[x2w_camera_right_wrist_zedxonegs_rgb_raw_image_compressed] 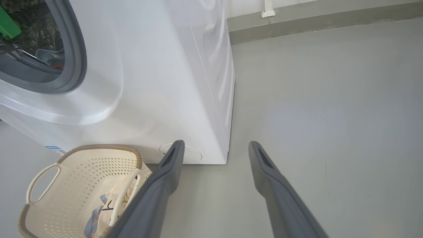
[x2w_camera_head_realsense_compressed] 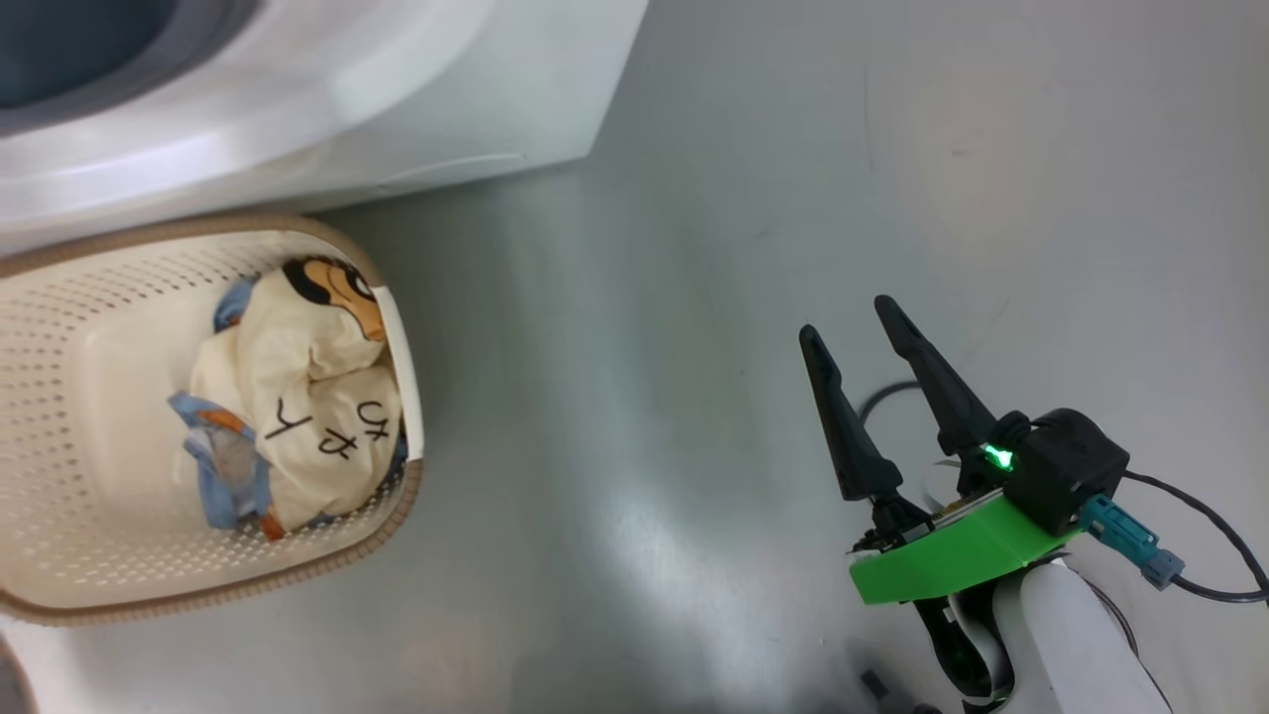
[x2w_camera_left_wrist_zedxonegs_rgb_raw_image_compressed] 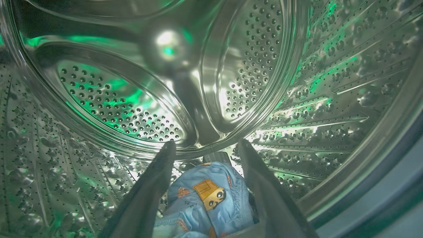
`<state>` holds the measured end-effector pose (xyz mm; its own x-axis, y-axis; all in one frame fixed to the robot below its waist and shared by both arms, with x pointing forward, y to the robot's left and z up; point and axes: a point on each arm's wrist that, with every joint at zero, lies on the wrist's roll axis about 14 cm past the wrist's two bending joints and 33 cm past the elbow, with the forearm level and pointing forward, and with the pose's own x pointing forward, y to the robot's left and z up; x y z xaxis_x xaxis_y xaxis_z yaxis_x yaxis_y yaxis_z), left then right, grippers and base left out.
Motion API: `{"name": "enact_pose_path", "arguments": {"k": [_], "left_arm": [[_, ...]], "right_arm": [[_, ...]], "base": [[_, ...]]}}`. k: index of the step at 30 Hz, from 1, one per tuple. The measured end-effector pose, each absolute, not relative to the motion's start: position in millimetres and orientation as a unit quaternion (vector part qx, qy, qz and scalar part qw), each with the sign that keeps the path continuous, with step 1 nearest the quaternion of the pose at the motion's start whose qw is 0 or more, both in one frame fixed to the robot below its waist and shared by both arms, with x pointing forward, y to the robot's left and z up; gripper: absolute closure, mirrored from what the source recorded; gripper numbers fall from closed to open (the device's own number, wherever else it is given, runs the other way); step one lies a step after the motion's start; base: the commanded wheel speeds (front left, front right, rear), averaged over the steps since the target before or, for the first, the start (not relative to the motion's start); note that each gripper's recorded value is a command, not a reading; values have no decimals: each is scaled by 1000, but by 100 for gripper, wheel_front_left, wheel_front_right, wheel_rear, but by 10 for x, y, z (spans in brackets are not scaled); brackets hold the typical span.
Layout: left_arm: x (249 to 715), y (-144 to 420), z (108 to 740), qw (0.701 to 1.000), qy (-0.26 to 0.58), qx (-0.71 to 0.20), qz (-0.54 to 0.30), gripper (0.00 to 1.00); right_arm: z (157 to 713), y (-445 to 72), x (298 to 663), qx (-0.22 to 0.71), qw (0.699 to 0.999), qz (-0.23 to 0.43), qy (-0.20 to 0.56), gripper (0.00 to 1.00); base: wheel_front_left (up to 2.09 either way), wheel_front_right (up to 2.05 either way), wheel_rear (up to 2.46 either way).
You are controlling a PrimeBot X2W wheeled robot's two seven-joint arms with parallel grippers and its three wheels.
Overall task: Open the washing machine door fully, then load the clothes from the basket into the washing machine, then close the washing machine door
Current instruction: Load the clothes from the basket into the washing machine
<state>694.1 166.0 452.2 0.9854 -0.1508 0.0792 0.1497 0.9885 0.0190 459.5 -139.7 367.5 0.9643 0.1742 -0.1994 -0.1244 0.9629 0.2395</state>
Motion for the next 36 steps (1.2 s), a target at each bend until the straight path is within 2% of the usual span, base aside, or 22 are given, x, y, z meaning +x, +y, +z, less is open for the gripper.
{"name": "enact_pose_path", "arguments": {"k": [13, 36], "left_arm": [[6478, 1675, 4769, 997, -33, 1, -72, 0], [5314, 1941, 5144, 998, -55, -17, -35, 0]], "right_arm": [[4080, -1302, 4595, 114, 987, 93, 66, 0], [4640, -1177, 4256, 116, 987, 112, 14, 0]], "base": [[0, 0, 0], [0, 0, 0]]}}
